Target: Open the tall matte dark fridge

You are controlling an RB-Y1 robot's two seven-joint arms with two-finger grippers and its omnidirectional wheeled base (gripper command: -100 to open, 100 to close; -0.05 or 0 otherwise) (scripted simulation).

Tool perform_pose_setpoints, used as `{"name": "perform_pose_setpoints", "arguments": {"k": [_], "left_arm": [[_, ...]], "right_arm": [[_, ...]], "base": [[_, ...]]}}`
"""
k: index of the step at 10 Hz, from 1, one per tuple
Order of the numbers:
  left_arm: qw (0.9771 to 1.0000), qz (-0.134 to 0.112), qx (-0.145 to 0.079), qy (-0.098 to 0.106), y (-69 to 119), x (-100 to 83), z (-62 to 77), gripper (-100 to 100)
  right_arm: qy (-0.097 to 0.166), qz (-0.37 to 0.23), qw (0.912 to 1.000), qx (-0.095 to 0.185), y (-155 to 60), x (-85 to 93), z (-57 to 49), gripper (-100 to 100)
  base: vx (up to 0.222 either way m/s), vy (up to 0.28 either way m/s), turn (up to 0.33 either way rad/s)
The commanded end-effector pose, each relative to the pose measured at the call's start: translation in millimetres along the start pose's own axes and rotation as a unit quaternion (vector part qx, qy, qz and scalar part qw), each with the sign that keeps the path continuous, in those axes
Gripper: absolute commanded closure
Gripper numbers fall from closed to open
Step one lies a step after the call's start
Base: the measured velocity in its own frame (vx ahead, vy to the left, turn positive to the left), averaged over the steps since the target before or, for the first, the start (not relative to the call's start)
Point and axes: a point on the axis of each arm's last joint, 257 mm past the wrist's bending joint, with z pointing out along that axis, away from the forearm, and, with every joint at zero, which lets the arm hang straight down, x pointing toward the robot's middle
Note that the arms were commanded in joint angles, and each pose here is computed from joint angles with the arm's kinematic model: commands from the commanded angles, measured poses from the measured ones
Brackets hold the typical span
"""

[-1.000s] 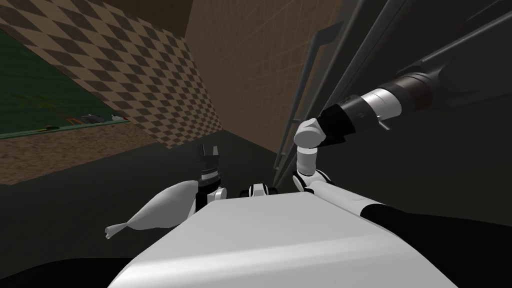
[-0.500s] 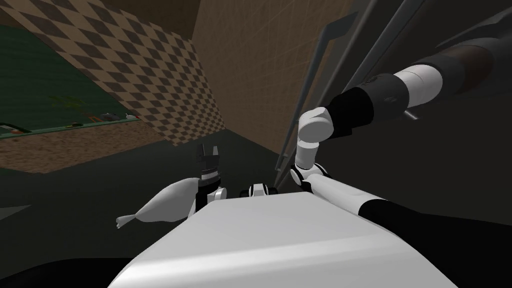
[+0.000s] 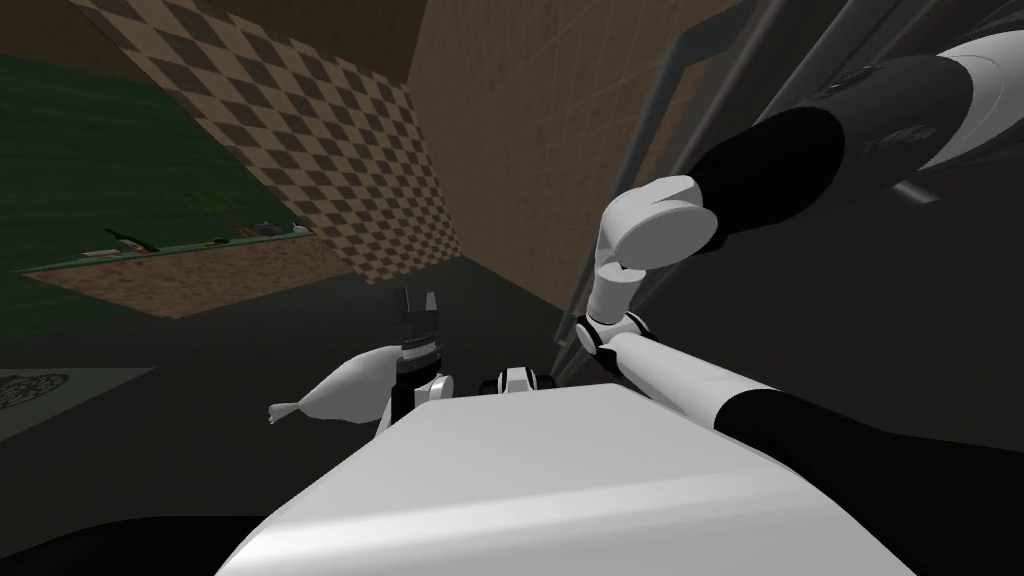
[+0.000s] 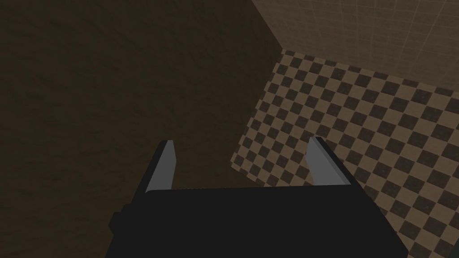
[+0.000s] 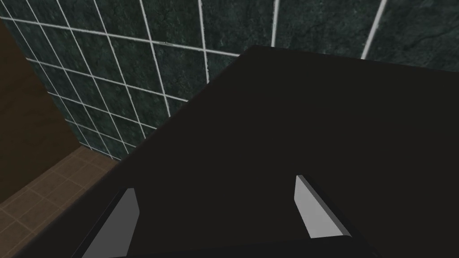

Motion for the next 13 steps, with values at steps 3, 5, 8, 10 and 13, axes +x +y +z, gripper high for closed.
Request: {"name": "perform_pose_setpoints", "arguments": {"k": [3, 5, 8, 10, 13], "left_arm": [[1.0, 0.0, 0.0, 0.0, 0.0, 0.0, 0.0, 0], [1.0, 0.0, 0.0, 0.0, 0.0, 0.0, 0.0, 0], [1.0, 0.0, 0.0, 0.0, 0.0, 0.0, 0.0, 0], [1.0, 0.0, 0.0, 0.0, 0.0, 0.0, 0.0, 0], [1.0, 0.0, 0.0, 0.0, 0.0, 0.0, 0.0, 0]], "right_arm": [[-0.059, 0.033, 0.9969, -0.041, -4, -11.8, 10.4, -100], [-0.087, 0.048, 0.9935, -0.056, -8, -16.8, 14.1, -100], [-0.117, 0.075, 0.9877, -0.072, -16, -18.0, 19.3, -100], [-0.144, 0.087, 0.9824, -0.08, -22, -22.5, 20.9, -100], [-0.196, 0.1, 0.9714, -0.088, -35, -33.4, 19.7, -100]], "base": [[0.008, -0.019, 0.184], [0.009, -0.02, 0.158], [0.008, -0.02, 0.136], [0.009, -0.022, 0.142], [-0.007, -0.031, 0.141]]}}
